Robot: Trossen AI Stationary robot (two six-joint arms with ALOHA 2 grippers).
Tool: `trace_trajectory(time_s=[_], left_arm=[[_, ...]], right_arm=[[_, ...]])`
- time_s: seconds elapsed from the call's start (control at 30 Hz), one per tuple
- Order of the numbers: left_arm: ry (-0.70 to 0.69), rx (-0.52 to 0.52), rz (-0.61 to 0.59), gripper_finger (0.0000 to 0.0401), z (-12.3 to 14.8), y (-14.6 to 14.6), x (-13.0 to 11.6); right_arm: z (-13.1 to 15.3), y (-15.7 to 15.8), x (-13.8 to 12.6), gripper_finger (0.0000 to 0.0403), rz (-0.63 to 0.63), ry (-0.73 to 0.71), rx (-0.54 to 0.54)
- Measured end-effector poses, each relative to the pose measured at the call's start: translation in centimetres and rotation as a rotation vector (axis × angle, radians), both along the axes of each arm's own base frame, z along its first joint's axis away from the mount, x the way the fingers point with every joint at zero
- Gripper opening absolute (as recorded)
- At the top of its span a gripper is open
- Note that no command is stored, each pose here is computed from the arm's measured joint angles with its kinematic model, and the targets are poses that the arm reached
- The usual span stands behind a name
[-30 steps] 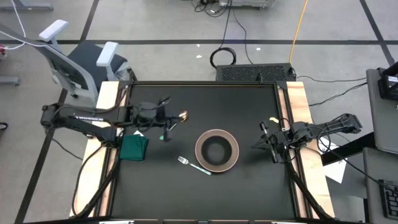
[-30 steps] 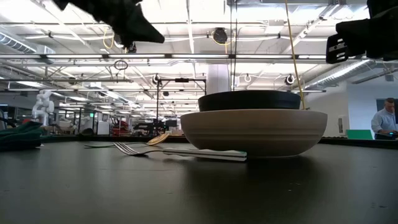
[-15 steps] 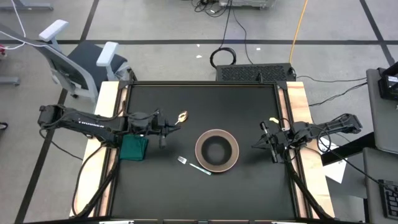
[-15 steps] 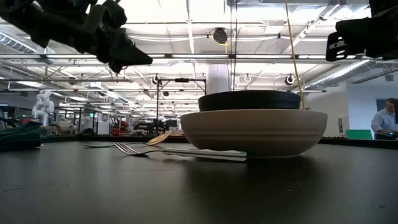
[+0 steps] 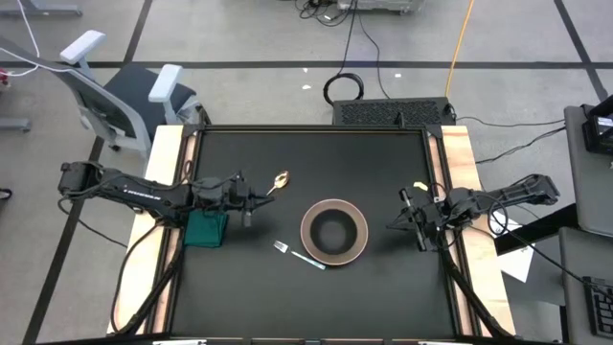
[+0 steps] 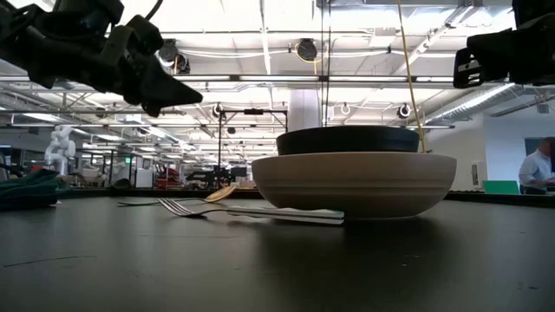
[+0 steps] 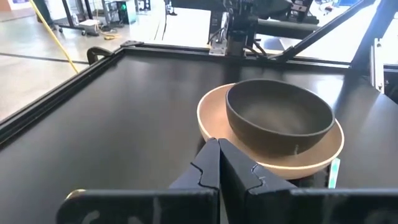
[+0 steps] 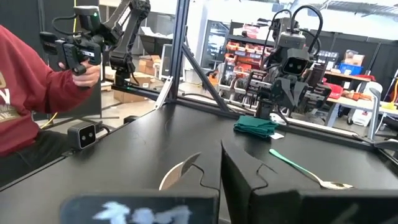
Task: Set table place
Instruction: Put the fork to the right of the plate
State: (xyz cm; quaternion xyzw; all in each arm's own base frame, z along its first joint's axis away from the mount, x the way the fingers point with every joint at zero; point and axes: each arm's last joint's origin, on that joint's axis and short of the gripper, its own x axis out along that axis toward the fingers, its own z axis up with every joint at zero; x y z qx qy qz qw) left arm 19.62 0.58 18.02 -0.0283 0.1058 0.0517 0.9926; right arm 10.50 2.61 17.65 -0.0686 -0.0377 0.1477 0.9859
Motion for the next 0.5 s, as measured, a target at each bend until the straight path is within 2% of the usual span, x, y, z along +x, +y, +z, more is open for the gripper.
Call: trace_trajectory(time_s=[0.23, 0.5], left_arm=[[0.025, 0.017, 0.001, 0.0002, -0.7, 0.1, -0.3], [0.044, -0.004, 0.064, 0.0002, -1.6, 1.2, -0.9]], right_arm=[[0.0, 0.0, 0.0, 0.0000, 0.000, -0.001, 0.000], [0.0, 0.0, 0.0, 0.0000, 0.001, 0.007, 0.024]])
